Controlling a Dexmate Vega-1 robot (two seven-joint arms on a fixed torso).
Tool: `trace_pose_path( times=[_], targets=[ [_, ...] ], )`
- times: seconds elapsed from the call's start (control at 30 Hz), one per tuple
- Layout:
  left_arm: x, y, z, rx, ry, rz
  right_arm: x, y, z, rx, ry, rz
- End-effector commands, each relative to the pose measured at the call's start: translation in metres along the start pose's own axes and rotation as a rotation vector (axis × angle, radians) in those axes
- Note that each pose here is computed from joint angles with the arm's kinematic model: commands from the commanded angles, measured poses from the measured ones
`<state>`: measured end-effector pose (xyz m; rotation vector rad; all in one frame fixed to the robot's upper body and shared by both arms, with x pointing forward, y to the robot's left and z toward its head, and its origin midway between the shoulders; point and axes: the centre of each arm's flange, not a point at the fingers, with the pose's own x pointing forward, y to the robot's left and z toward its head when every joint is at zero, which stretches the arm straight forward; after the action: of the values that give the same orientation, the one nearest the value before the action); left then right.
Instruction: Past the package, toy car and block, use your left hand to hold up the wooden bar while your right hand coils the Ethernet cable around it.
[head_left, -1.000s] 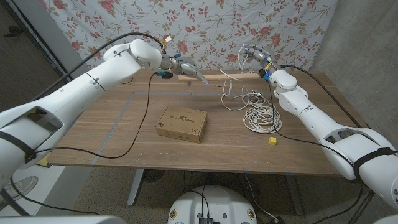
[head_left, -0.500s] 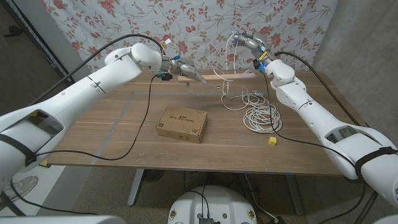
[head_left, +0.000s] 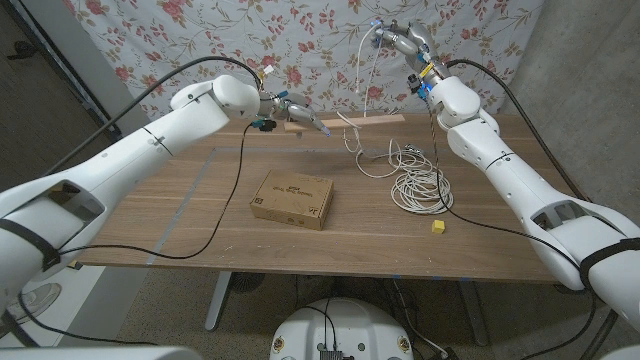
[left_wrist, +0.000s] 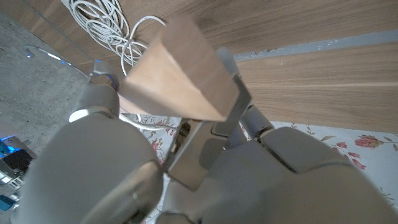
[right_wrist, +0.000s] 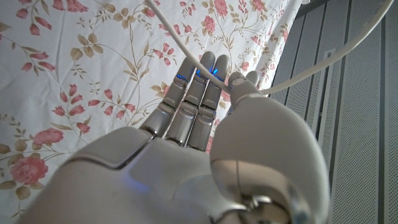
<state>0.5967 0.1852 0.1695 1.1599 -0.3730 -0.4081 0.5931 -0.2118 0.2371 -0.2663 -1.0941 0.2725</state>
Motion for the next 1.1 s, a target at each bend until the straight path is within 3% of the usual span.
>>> trace_pose_path(
  times=[0.03,0.33,0.53,0.73,1.1],
  targets=[
    [-0.003,0.006,-0.005,-0.004,-0.014,0.106,-0.008,-0.013,0.04,-0.044,-0.079,-0.045],
    [-0.003,0.014,-0.003,0.007,-0.026,0.145,-0.035,-0.034,0.055,-0.077,-0.106,-0.127],
    [-0.004,0.021,-0.003,-0.002,-0.047,0.235,-0.06,-0.047,0.05,-0.033,-0.094,-0.188],
    [-0.004,0.027,-0.003,-0.015,-0.071,0.309,-0.083,-0.043,0.038,0.009,-0.071,-0.191],
    [-0.003,0.038,-0.005,-0.054,-0.1,0.406,-0.114,-0.026,0.023,0.051,-0.036,-0.108]
  ],
)
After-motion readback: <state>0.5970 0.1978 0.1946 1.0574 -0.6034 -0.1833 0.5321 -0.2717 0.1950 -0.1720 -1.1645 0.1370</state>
